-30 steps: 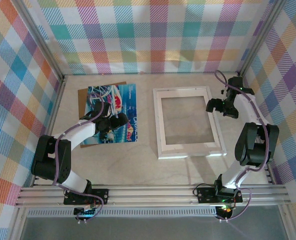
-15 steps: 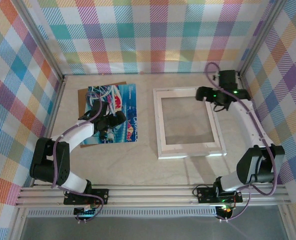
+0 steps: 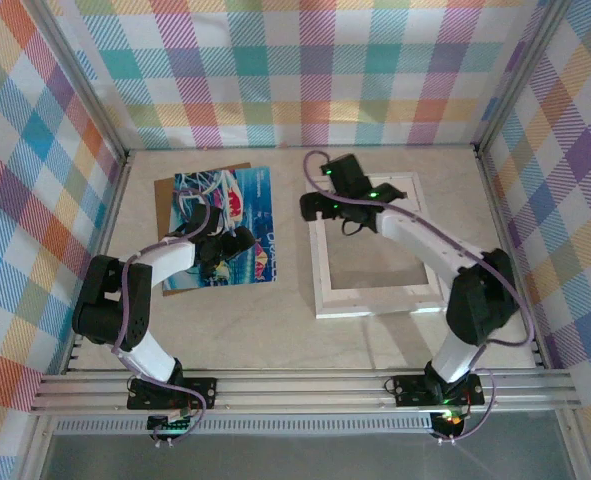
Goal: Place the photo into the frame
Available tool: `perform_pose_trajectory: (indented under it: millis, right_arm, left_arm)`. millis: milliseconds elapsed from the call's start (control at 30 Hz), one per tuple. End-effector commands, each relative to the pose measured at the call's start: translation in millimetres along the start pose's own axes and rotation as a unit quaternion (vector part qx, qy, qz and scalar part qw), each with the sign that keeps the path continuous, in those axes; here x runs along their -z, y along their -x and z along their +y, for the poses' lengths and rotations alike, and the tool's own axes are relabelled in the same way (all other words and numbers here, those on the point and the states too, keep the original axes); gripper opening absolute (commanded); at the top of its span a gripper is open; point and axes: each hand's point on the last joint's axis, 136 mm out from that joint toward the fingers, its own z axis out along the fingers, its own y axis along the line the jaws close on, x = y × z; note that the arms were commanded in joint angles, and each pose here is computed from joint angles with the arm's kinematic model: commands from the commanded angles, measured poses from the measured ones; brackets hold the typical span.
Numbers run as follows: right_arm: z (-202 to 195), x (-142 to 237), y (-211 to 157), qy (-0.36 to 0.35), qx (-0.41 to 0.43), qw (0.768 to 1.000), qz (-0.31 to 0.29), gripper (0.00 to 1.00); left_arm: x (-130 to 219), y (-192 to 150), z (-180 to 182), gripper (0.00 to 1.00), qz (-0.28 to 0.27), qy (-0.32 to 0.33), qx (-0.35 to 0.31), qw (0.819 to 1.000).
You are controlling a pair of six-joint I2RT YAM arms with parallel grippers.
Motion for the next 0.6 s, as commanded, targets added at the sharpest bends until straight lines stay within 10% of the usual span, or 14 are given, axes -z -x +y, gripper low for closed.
perform_pose_trajectory:
  millis: [0, 300, 567]
  right_arm:
    - [29.2, -18.5, -11.2, 0.020, -0.018, 0.999, 0.022, 0.99]
    - [83.7, -61.7, -50.8, 0.081, -0.061, 0.992, 0.073, 0.61]
    - [111.4, -97.3, -85.7, 0.079, -0.085, 0.987, 0.113, 0.48]
  left_arm:
    - [4.4, -17.1, 6.5, 1.00, 0.020, -0.007, 0.020, 1.000]
    - [32.4, -23.0, 18.2, 1.00, -0.002, -0.046, 0.072, 0.996]
    - [38.8, 22.2, 32.9, 1.00, -0.050, -0.052, 0.106, 0.992]
